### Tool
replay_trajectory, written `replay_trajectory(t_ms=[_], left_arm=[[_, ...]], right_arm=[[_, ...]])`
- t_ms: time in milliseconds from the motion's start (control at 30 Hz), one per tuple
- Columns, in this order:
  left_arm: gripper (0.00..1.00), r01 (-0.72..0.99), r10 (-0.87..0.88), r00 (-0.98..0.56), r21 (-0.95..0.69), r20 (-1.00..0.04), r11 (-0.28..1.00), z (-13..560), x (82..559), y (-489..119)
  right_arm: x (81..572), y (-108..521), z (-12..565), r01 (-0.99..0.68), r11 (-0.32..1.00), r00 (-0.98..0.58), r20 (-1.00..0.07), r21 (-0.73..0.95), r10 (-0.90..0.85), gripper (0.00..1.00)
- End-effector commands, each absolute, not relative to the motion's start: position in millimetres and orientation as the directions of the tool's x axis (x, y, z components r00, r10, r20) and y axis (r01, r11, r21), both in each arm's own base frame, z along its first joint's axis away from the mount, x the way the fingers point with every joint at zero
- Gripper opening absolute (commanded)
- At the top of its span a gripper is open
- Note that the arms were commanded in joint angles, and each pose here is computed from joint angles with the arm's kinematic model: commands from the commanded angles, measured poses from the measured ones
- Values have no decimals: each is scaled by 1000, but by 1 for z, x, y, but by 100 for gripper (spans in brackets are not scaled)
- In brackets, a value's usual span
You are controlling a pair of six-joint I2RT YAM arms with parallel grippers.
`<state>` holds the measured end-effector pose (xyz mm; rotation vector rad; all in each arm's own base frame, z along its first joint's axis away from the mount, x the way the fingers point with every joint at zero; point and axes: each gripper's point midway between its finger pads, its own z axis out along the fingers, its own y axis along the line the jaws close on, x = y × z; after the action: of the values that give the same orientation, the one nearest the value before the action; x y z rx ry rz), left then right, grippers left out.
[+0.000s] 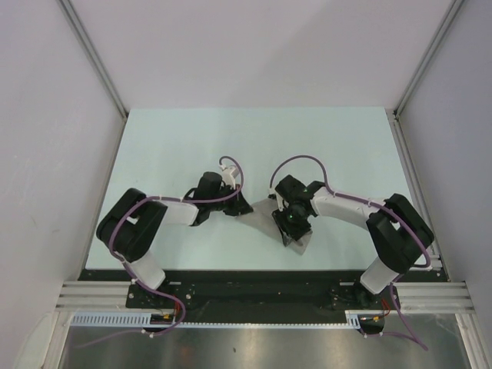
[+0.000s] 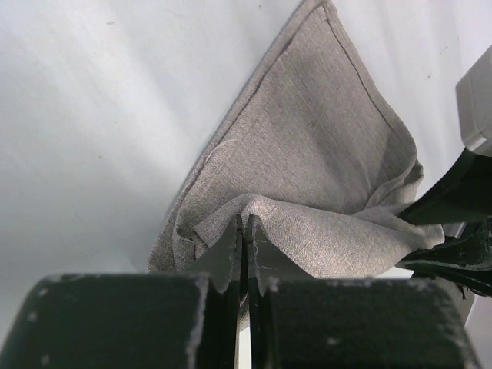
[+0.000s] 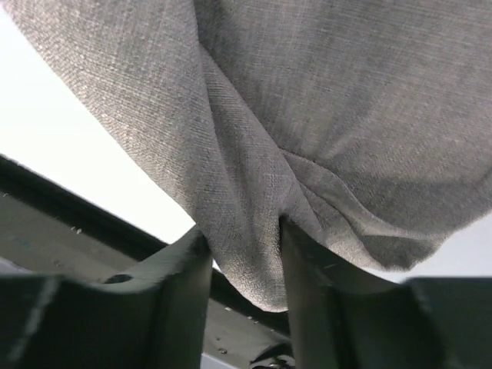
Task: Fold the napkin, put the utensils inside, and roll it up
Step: Roll the napkin with the utensil
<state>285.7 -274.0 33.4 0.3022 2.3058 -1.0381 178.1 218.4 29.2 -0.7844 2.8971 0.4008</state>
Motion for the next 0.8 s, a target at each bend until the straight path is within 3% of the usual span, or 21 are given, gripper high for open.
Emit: replay_trajectory(t_ms=[0,300,400,600,633,700,767], left_arm=[[0,390,-40,-809,-587,-586,709,25,300,-267],[0,389,-22,-819,-584,-573,713,20,308,-270],[0,391,-11,-822,-579,-569,715,17,310,-272],[0,396,16,-833,-576,-553,716,8,311,-274],[0,399,20,-832,-573,-554,716,7,312,-274],[0,398,23,-833,-570,-553,719,7,313,-274],[0,399,26,-833,-569,-552,719,6,313,-274]], right_arm=[[159,224,32,-452,815,-883,-53,363,-466,40],[185,204,19,-316,836,-936,-1,448,-353,36],[190,198,14,-288,847,-945,10,447,-327,41],[203,193,26,-299,867,-949,-34,398,-312,55],[204,191,31,-298,872,-950,-37,387,-309,63],[218,192,52,-311,881,-950,-102,357,-294,72],[232,190,67,-335,894,-940,-172,296,-295,75]])
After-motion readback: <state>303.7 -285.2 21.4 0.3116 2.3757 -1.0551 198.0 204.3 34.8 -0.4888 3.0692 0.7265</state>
